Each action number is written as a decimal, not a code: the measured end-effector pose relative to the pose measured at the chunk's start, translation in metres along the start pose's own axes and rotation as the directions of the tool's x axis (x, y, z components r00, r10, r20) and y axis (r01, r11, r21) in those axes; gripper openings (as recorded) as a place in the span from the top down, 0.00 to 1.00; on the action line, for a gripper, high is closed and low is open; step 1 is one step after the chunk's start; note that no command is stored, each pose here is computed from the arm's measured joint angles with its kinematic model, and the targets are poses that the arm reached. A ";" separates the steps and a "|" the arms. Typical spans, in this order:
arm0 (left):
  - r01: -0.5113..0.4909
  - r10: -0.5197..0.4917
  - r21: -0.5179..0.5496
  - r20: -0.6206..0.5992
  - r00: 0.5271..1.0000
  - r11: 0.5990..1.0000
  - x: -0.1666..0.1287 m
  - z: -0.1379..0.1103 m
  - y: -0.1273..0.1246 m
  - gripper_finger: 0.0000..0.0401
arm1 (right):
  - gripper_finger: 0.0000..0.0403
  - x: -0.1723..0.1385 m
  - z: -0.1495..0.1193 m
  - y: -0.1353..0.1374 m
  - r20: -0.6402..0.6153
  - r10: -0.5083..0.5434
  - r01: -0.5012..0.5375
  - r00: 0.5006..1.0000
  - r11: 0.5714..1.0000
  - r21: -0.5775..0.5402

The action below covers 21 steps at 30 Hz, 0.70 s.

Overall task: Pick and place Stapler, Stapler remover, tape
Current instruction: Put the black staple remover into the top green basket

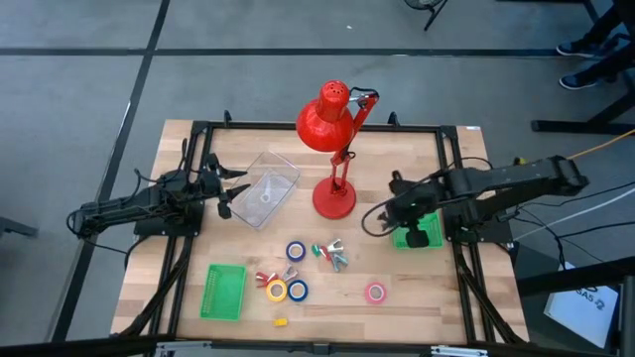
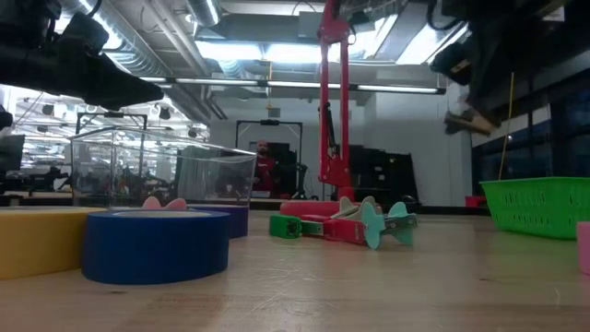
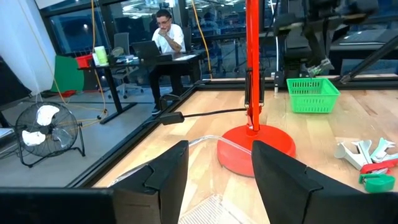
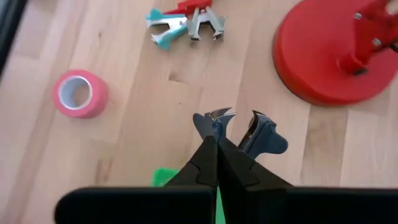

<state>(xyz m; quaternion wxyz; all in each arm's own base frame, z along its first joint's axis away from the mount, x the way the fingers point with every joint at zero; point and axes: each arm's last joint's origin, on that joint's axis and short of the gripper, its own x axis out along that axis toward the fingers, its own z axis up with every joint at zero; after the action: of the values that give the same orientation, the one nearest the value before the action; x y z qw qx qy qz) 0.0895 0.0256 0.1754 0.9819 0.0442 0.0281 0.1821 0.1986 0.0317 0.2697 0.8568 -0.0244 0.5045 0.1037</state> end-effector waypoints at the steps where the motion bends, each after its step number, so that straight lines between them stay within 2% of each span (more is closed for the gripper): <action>1: -0.001 0.001 0.000 -0.001 1.000 1.000 0.000 0.000 0.000 0.57 | 1.00 -0.004 -0.003 0.001 0.002 0.000 0.000 1.000 1.000 0.016; 9: -0.002 0.002 0.000 0.000 1.000 1.000 0.000 0.000 0.000 0.57 | 1.00 -0.027 -0.019 0.003 0.007 0.000 -0.001 1.000 0.993 0.118; 21: -0.002 0.002 0.000 -0.001 1.000 1.000 0.000 0.000 0.000 0.57 | 1.00 -0.033 -0.033 0.003 -0.073 -0.002 0.015 0.997 0.984 0.177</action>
<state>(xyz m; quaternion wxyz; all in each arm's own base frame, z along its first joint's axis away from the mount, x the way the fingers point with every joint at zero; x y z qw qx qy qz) 0.0894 0.0256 0.1754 0.9817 0.0442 0.0284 0.1832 0.1543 0.0253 0.2828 0.8371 0.0461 0.5424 0.0540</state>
